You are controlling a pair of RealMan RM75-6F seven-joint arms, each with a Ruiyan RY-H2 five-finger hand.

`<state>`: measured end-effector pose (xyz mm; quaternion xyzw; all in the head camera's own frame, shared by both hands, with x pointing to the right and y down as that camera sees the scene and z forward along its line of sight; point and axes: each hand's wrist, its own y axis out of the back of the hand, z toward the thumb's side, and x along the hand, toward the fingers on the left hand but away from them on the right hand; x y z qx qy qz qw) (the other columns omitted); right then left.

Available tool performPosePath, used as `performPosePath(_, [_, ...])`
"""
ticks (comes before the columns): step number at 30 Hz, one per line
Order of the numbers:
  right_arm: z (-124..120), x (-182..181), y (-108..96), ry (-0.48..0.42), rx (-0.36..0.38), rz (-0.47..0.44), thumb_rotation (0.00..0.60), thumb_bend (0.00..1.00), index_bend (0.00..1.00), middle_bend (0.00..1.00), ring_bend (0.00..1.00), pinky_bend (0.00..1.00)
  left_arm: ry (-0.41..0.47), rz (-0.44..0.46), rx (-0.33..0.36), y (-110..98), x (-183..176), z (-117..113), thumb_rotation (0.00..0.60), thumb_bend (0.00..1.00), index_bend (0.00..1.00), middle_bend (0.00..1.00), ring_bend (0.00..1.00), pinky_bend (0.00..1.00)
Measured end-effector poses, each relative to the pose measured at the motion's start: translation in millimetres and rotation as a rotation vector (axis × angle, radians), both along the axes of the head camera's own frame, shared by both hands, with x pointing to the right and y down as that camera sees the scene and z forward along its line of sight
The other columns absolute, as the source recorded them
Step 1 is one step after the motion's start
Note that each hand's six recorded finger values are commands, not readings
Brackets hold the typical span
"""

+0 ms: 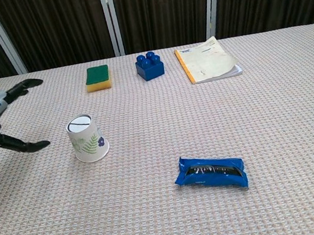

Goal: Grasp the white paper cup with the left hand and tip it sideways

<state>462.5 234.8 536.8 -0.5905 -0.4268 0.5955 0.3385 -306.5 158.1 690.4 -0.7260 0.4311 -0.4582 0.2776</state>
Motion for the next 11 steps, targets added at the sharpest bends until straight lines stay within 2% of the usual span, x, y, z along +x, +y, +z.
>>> performPosePath(5, [4, -1, -2, 0.023, 0.016, -0.002, 0.600, 0.00, 0.00, 0.00, 0.00, 0.00, -0.187, 0.015, 0.091, 15, -36, -29, 0.600, 0.13, 0.00, 0.00, 0.00, 0.00])
performPosePath(9, [3, -4, -3, 0.024, 0.039, -0.010, 0.600, 0.00, 0.00, 0.00, 0.00, 0.00, -0.329, -0.020, 0.162, 36, -70, -73, 0.600, 0.13, 0.00, 0.00, 0.00, 0.00])
performPosePath(11, [3, -5, -3, 0.022, 0.049, -0.014, 0.600, 0.00, 0.00, 0.00, 0.00, 0.00, -0.361, -0.037, 0.171, 47, -83, -90, 0.600, 0.13, 0.00, 0.00, 0.00, 0.00])
